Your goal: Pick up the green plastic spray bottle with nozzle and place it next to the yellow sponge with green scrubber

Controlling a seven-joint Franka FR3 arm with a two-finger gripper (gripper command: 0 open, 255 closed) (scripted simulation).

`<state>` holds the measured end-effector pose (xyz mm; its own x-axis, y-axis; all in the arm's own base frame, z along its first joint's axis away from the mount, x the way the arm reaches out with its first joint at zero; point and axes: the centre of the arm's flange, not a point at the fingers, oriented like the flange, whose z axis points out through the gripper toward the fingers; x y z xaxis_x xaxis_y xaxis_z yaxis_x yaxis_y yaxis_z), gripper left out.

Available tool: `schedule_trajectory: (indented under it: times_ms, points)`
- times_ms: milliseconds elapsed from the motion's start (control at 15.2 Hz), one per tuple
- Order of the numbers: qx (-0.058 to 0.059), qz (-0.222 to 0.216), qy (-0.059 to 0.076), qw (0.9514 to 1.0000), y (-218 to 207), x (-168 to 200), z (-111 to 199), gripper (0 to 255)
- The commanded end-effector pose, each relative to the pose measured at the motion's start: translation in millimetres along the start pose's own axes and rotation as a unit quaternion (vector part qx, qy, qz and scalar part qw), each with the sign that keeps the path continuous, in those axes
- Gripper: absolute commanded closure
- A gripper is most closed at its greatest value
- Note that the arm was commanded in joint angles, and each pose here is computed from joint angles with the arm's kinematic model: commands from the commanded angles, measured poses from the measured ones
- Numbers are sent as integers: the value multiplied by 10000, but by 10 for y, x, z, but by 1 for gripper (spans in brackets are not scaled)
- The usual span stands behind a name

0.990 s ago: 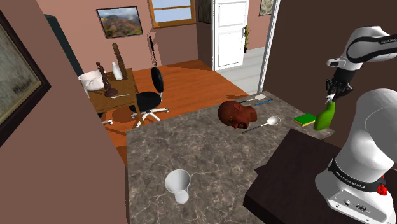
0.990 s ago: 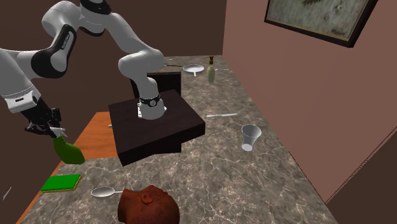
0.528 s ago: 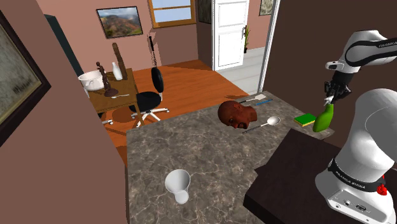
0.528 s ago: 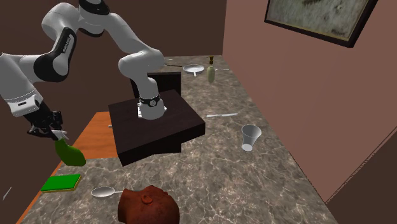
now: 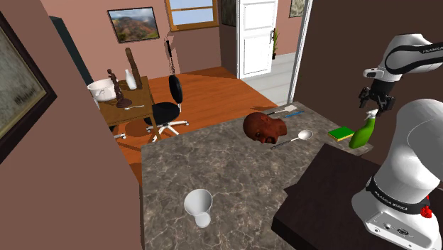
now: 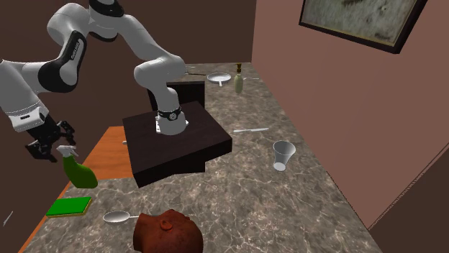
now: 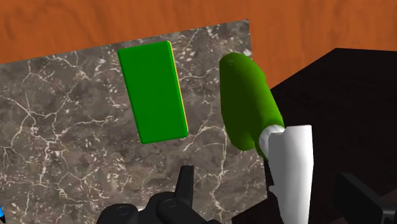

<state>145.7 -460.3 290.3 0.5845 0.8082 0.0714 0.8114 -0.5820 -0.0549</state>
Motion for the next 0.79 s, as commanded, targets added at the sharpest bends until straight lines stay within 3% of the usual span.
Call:
schedule_trajectory:
  times_ms: [0,264,726]
  points:
    - [0,0,0,10000,0,0,0,0]
    - [0,0,0,10000,0,0,-500,0]
    - [0,0,0,10000,0,0,-500,0]
